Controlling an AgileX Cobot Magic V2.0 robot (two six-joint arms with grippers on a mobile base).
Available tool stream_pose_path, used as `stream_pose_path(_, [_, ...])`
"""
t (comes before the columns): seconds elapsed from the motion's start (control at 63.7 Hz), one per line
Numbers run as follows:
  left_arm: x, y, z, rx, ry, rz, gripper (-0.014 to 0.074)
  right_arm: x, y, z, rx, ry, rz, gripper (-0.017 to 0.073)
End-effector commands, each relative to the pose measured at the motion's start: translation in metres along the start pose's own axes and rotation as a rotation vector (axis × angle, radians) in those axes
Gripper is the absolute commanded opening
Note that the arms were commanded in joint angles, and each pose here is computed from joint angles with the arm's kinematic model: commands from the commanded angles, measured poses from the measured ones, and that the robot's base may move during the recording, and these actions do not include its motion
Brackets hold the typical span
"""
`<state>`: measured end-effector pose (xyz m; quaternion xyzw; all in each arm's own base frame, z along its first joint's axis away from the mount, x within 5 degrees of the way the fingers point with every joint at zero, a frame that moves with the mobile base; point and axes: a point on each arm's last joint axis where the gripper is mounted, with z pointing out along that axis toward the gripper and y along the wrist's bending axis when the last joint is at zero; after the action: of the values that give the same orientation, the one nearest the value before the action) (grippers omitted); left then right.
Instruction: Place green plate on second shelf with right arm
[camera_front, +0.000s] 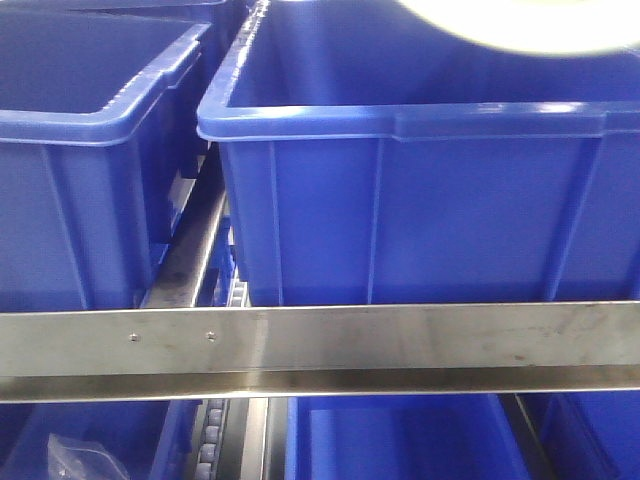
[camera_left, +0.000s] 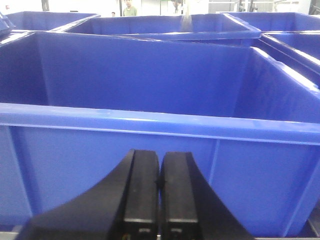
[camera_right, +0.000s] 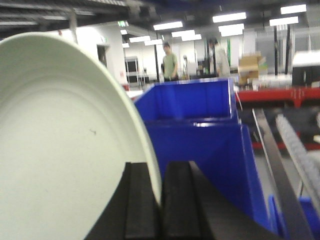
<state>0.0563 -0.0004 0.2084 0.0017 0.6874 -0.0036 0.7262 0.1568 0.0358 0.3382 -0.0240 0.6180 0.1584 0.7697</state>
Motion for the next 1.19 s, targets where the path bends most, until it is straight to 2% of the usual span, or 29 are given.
stream_pose_path(0.0, [0.004,0.000,0.000,0.000,-0.066,-0.005,0.0130,-0.022,-0.001,0.048,0.007,-0.096,0.060,0.0055])
stream_pose_path(0.094, [0.004,0.000,0.000,0.000,-0.066,-0.005,0.0130,-0.016,-0.005,0.104,0.019,-0.046,0.063,0.0055])
stream_pose_path(0.204, [0.004,0.000,0.000,0.000,-0.066,-0.005,0.0130,0.007,-0.011,0.161,0.039,0.040,0.065,0.0060])
stream_pose_path(0.22, [0.004,0.000,0.000,0.000,-0.066,-0.005,0.0130,0.025,-0.016,0.195,0.055,0.109,0.066,0.0060])
stream_pose_path(0.329, [0.004,0.000,0.000,0.000,-0.066,-0.005,0.0130,0.040,-0.020,0.229,0.070,0.177,0.067,0.0087])
stream_pose_path(0.486, [0.004,0.000,0.000,0.000,-0.066,-0.005,0.0130,0.037,-0.021,0.253,0.076,0.197,0.066,0.0283])
stream_pose_path(0.581, [0.004,0.000,0.000,0.000,-0.066,-0.005,0.0130,0.034,-0.020,0.255,0.080,0.211,0.066,0.0338])
stream_pose_path(0.722, [0.004,0.000,0.000,0.000,-0.066,-0.005,0.0130,0.030,-0.020,0.250,0.096,0.275,0.067,0.0340])
stream_pose_path(0.769, [0.004,0.000,0.000,0.000,-0.066,-0.005,0.0130,0.023,-0.018,0.245,0.103,0.305,0.065,0.0314])
stream_pose_path(0.8, [0.004,0.000,0.000,0.000,-0.066,-0.005,0.0130,0.016,-0.018,0.239,0.109,0.331,0.061,0.0267])
stream_pose_path(0.91, [0.004,0.000,0.000,0.000,-0.066,-0.005,0.0130,-0.010,-0.013,0.219,0.121,0.390,0.015,0.0031])
stream_pose_path(0.973, [0.004,0.000,0.000,0.000,-0.066,-0.005,0.0130,-0.025,-0.011,0.206,0.122,0.393,-0.043,0.0071])
stream_pose_path(1.036, [0.004,0.000,0.000,0.000,-0.066,-0.005,0.0130,-0.040,-0.009,0.190,0.122,0.379,-0.093,0.0053])
stream_pose_path(1.177, [0.004,0.000,0.000,0.000,-0.066,-0.005,0.0130,-0.069,-0.002,0.140,0.122,0.332,-0.113,0.0048])
